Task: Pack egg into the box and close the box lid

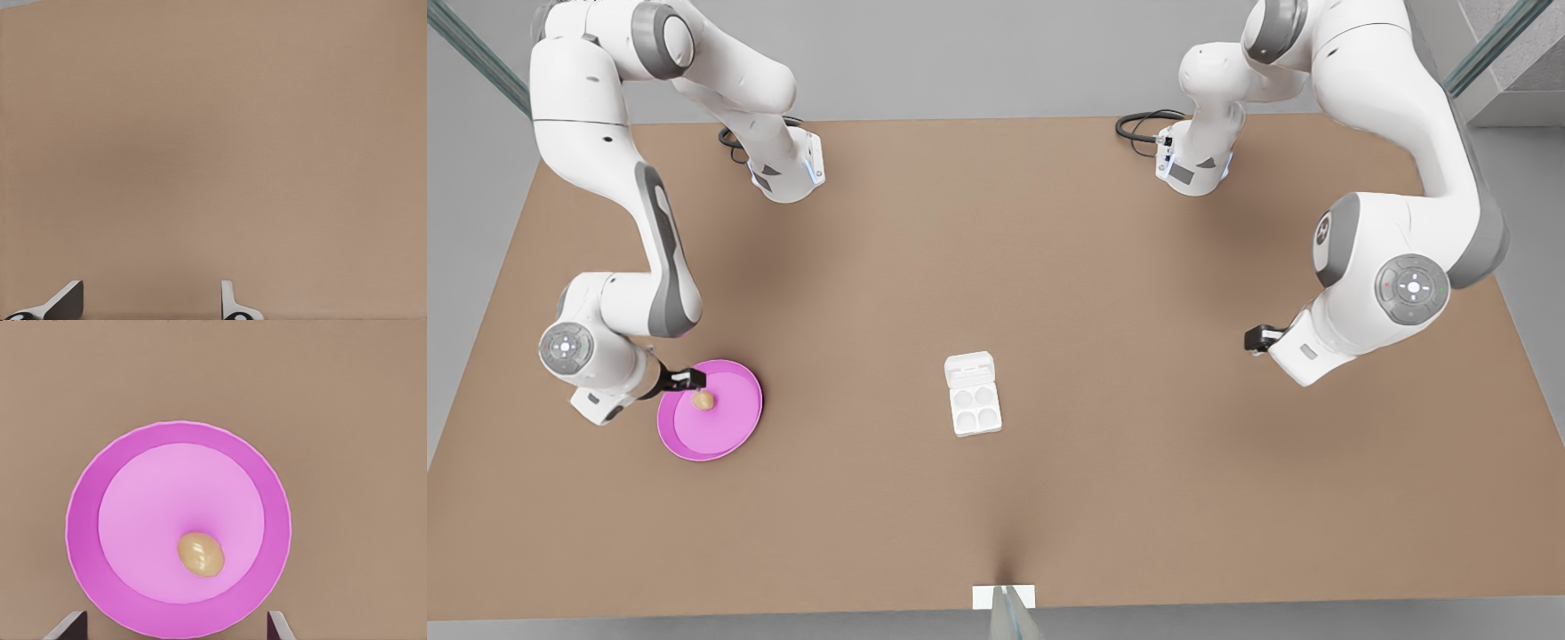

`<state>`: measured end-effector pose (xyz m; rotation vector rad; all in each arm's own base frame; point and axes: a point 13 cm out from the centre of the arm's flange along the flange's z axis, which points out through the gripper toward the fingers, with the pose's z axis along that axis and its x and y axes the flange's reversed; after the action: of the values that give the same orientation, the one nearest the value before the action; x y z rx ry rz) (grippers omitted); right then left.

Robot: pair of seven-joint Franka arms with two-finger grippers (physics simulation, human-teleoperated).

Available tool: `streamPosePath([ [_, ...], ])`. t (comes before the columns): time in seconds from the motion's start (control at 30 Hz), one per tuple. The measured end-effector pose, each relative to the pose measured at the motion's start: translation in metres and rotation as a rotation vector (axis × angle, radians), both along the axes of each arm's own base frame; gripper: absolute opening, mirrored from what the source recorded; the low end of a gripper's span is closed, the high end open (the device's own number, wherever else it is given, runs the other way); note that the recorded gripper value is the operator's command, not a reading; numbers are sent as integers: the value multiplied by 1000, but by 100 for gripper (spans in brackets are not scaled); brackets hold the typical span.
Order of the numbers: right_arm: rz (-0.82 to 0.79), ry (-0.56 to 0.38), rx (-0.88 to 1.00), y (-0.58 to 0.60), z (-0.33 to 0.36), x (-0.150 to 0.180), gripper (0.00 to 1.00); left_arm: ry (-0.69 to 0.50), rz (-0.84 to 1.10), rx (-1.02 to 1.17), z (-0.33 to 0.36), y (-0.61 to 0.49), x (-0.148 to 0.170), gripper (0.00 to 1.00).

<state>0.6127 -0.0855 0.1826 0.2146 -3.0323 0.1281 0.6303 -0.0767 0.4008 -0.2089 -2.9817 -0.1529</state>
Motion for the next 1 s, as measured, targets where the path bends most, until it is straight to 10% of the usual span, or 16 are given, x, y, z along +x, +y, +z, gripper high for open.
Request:
streamPosePath([
  [1.0, 7, -68, 46, -24, -128, -32, 100, 25, 11, 8, -15, -1, -1, 100],
])
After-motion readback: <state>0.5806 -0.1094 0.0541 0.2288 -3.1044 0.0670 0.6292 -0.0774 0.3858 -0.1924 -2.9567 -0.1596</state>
